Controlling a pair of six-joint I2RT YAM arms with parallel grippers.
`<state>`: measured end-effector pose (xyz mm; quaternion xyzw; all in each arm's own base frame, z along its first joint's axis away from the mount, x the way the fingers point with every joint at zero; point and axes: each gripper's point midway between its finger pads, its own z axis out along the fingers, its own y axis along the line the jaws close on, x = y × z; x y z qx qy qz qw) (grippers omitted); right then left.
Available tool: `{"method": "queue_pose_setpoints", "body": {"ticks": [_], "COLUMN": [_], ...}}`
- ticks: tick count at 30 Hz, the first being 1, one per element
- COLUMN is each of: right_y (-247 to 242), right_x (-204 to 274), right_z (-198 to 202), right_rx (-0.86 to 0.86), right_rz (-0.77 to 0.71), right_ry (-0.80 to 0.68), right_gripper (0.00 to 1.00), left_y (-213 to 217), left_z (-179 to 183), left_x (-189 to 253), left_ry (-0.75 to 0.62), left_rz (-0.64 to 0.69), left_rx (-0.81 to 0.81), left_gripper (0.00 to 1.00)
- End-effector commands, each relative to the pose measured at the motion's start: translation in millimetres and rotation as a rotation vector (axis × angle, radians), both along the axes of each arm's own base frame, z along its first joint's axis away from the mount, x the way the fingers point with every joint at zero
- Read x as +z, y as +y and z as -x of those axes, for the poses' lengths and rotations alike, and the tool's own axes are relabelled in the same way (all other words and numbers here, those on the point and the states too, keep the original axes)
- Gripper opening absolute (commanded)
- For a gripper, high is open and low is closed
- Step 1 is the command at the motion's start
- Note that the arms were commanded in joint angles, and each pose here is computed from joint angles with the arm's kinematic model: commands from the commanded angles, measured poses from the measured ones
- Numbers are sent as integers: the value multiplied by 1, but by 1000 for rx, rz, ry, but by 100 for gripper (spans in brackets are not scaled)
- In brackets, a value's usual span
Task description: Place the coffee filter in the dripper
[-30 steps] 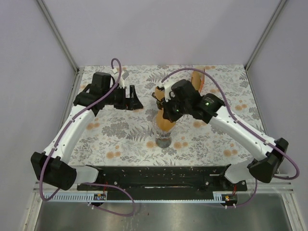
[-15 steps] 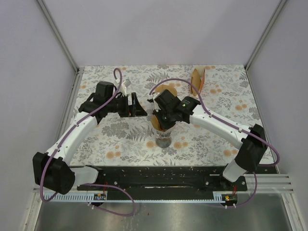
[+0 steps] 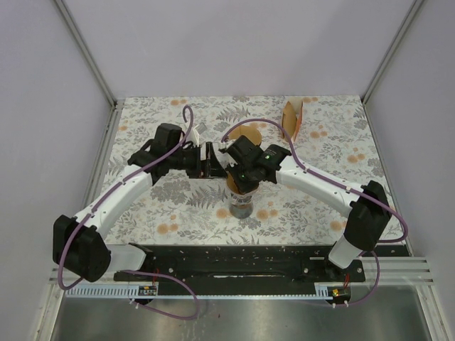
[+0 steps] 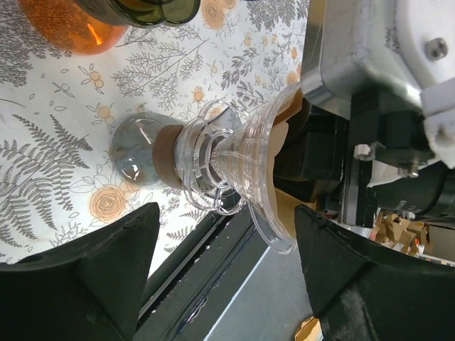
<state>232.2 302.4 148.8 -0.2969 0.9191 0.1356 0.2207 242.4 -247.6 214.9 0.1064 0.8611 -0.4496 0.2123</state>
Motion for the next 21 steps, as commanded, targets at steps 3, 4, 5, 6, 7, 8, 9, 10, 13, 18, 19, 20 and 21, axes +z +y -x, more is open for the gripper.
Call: {"method": "queue_pose_setpoints", "body": {"ticks": [3,4,5,6,7,8,9,10,13,18,19,20,21], "right_y": [2,0,-1,-3,-5,-5,-6,-7,-9,-8,-8,-8,-8], "right_x": [-17,-19,-22,-24,-27,-30,-32,-33,-38,-43,-42,-42,-42], "right_z": [3,2,4,6,8,9,11,12,13,15,15,14,15], "right_rx": [-10,-15,-17,-18,-20,-22,-22,-24,-29,-23,-19,-20,-20], "right_rz": [21,28,38,45,53,58,61,63,83,102,102,101,102], "right_ry": [18,19,27,35,47,55,66,71,87,111,111,108,109], "right_gripper": [0,0,0,0,0,0,0,0,0,0,0,0,0], "left_y": [-15,-16,-17,-18,-18,-19,-20,-20,-22,-24,-24,-25,-25], "left_z": [-7,-7,-9,-9,-10,-10,-11,-11,-11,-10,-10,-10,-9], "left_x": [9,8,8,8,8,7,5,4,1,-5,-6,-5,-5], "left_ry": [-23,-13,-7,-3,-3,2,8,12,22,49,49,47,47], "left_rz": [30,31,28,28,28,25,23,21,15,4,3,5,5], "left_rx": [-19,-22,-24,-29,-27,-27,-26,-25,-30,-39,-41,-43,-44], "left_gripper": [77,76,75,73,72,69,67,66,61,45,41,36,33]}}
